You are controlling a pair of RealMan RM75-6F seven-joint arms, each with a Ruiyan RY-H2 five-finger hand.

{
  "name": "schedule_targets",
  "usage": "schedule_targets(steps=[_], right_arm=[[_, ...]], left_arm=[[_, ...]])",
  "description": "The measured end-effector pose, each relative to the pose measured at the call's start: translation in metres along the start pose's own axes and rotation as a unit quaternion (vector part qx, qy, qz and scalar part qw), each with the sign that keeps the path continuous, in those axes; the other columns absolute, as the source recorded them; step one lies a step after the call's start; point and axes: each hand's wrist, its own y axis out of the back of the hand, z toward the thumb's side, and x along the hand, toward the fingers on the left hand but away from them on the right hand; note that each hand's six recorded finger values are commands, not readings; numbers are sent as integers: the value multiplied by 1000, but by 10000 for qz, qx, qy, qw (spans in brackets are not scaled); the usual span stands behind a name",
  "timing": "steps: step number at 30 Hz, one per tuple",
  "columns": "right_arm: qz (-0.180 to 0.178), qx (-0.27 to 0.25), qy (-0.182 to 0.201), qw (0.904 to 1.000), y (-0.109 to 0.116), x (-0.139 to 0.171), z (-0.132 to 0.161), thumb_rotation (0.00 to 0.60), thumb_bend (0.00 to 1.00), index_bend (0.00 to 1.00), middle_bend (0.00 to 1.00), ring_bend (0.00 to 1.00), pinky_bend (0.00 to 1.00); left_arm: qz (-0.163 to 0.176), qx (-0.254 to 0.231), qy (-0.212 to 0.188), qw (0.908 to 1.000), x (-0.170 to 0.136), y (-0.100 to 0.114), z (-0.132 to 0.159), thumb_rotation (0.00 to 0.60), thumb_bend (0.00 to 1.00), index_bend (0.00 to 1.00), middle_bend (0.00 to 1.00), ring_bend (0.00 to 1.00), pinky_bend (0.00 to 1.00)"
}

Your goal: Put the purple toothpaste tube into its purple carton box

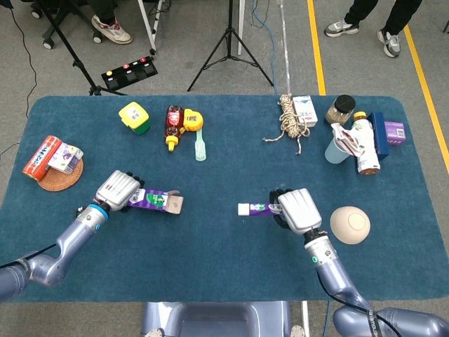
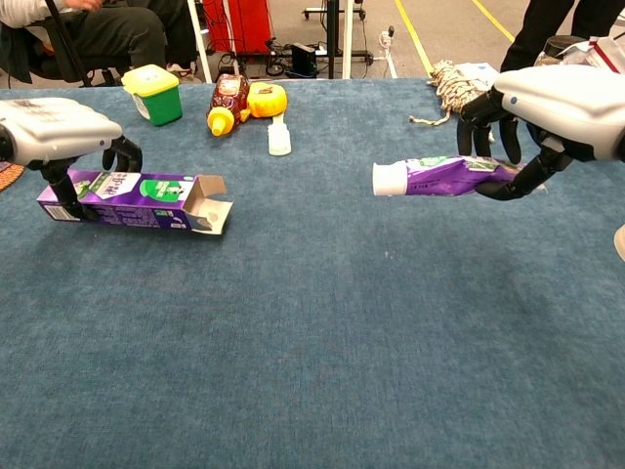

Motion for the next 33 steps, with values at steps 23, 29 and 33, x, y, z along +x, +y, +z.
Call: schedule_targets(steps=[23,29,33], right_arm=[[-85,-109,-60,9999,17,-11,28,600,523,587,614,599,749],[-17,-62,-228,9997,17,-16,24,600,525,587,614,599,749],[-38,-65,-253,9997,19,-17,24,600,527,587,614,599,749]], left_arm=[[-131,-179,-270,9994,18,59,77,600,205,510,432,346,598],[-194,-229,-305,9991,22,70,103,600,205,509,432,346,598],[-210,-249,-270,9991,26,77,116,600,206,510,432,345,598]])
